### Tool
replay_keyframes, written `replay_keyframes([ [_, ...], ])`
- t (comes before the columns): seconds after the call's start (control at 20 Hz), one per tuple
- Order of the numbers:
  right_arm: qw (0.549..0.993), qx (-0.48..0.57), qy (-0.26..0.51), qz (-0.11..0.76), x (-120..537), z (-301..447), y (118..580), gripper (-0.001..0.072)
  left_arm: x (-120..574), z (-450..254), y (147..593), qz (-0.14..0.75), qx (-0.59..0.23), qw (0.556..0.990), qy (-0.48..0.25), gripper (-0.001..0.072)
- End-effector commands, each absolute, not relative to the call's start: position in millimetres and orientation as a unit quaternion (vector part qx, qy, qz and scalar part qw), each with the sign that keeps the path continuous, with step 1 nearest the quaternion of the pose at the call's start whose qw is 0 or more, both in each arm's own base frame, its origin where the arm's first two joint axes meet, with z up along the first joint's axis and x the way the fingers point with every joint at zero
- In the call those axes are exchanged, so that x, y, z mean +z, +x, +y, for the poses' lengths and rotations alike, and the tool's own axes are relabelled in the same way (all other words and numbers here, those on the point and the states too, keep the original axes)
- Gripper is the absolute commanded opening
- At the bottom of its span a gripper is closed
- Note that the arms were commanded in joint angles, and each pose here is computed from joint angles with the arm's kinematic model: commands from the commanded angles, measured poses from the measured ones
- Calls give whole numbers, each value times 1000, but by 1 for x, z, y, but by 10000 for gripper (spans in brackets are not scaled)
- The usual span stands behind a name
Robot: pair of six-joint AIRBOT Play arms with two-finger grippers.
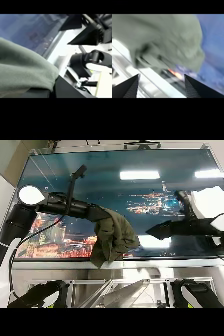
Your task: Fold the shirts.
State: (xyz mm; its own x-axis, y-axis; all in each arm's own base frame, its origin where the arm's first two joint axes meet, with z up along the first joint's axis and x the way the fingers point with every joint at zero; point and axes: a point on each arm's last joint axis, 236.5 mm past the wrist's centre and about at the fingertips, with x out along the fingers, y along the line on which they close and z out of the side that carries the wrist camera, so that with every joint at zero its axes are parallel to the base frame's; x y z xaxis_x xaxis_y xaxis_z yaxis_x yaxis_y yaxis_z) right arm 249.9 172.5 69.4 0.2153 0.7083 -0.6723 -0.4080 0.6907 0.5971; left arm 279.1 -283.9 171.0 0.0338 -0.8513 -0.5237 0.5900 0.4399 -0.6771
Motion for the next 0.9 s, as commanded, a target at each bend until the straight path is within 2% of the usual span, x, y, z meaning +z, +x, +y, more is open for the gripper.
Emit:
replay_keyframes([
  [0.0,742,337,172,554,2,179,236,621,163,-250,300,465,-482,728,-147,28],
  [0.2,710,332,189,591,-50,219,226,618,150,-222,312,482,-467,725,-156,29],
  [0.3,698,350,164,603,-70,244,220,617,139,-219,313,497,-469,713,-159,29],
  [0.45,669,394,140,615,-83,281,211,618,123,-220,316,516,-470,697,-163,29],
  [0.65,657,413,122,619,-90,299,218,598,110,-220,317,531,-472,684,-167,29],
  [0.7,657,417,121,616,-87,301,220,432,110,-220,317,531,-472,684,-167,29],
  [0.75,652,433,117,611,-80,304,219,128,112,-220,318,529,-472,685,-166,29],
  [0.8,647,445,116,608,-73,308,218,16,114,-220,319,526,-473,687,-164,29],
  [0.85,641,458,116,605,-63,312,218,16,119,-220,321,521,-475,691,-161,29],
])
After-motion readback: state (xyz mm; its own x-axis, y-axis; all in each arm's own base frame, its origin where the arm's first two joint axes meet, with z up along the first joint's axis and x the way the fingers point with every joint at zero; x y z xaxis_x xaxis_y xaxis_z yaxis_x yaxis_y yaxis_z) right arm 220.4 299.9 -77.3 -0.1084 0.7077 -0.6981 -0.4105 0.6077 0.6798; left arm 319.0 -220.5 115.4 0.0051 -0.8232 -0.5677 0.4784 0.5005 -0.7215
